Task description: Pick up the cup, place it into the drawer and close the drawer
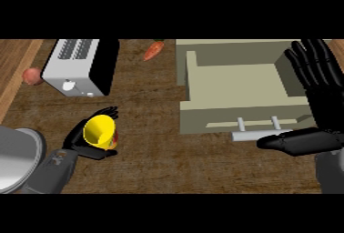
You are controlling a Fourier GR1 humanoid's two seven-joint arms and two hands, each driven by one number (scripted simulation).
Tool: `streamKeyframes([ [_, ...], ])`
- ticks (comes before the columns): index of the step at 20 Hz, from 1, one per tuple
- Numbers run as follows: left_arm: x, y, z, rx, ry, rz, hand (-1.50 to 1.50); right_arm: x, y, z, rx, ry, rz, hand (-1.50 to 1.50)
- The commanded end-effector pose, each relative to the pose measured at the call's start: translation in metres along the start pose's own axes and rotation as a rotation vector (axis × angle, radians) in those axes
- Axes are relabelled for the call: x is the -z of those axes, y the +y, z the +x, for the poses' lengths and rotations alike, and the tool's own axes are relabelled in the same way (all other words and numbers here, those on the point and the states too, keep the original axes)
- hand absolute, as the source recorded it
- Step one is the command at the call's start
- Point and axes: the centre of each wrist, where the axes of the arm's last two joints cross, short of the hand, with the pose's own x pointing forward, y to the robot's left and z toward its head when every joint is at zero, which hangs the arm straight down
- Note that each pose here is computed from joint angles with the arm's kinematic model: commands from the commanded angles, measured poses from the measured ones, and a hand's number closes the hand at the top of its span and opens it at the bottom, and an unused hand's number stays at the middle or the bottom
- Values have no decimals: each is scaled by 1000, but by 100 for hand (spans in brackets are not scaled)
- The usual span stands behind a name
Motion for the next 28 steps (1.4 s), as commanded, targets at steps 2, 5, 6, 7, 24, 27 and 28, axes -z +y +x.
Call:
streamKeyframes([
  [2,2,-9,-4,-111,-211,-97,150,-2,-6,-1,-20,12,8,-150],
  [5,15,-17,0,40,-304,-4,150,7,2,2,-10,0,9,-150],
  [6,1,-6,0,64,-324,31,150,-1,-2,-6,-27,14,0,-150],
  [7,6,-10,0,125,-347,32,150,-7,-8,-10,-18,4,7,-150],
  [24,82,-51,38,16,-554,368,150,-6,-18,-11,-25,30,-38,-150],
  [27,113,-68,70,15,-603,333,150,-7,-11,-5,-39,44,-37,-150],
  [28,134,-69,95,24,-613,329,150,-9,-25,-6,-41,39,-59,-150],
])
